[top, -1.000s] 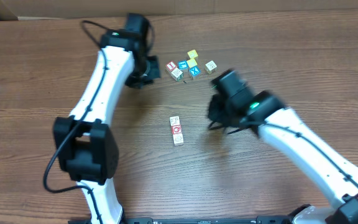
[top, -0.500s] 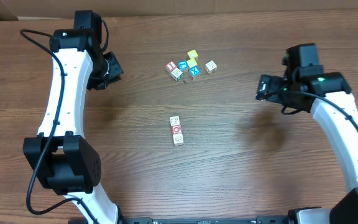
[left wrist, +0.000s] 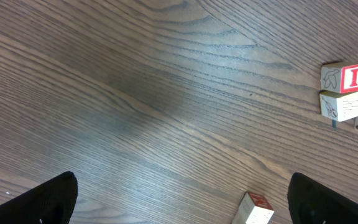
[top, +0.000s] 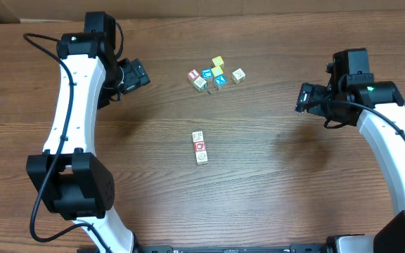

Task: Flip 3 blocks

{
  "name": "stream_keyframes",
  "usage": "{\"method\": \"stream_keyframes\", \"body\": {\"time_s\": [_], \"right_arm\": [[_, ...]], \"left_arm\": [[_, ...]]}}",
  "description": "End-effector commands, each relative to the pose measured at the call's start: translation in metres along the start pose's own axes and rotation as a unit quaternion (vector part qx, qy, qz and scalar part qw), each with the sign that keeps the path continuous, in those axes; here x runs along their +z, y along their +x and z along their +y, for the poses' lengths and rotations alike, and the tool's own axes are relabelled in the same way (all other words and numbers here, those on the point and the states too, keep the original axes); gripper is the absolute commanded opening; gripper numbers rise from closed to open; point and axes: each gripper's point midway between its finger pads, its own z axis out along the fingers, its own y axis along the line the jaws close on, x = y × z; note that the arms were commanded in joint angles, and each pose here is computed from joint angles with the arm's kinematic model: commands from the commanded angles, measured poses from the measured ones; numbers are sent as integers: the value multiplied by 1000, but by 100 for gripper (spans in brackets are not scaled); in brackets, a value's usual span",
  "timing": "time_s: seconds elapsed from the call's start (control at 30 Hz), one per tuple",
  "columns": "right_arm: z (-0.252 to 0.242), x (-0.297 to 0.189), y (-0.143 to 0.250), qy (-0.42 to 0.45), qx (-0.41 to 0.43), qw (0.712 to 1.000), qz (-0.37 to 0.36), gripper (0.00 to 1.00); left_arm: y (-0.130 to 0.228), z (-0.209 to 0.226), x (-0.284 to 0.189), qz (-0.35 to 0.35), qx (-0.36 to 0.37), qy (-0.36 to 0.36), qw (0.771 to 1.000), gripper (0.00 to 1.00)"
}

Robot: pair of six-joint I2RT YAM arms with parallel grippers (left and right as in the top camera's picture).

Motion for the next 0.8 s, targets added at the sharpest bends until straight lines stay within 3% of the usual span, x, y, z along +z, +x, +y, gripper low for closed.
{"method": "stream_keyframes", "body": {"time_s": [0.0,0.43,0.53,0.77], "right_arm": [[2,-8,-7,-4,-9,1000,-16,100],[3,-10,-7,-7,-10,1000,-20,100],[5,-30,-11,-17,-11,999,-49,100],[12,-127,-17,-61,-17,981,-181,100]], "left_arm": [[-5,-3,-11,-14,-8,13,1000,100],[-5,-3,-11,-14,-8,13,1000,100],[-5,-3,-11,-14,-8,13,1000,100],[-5,-3,-11,-14,-8,13,1000,100]]}}
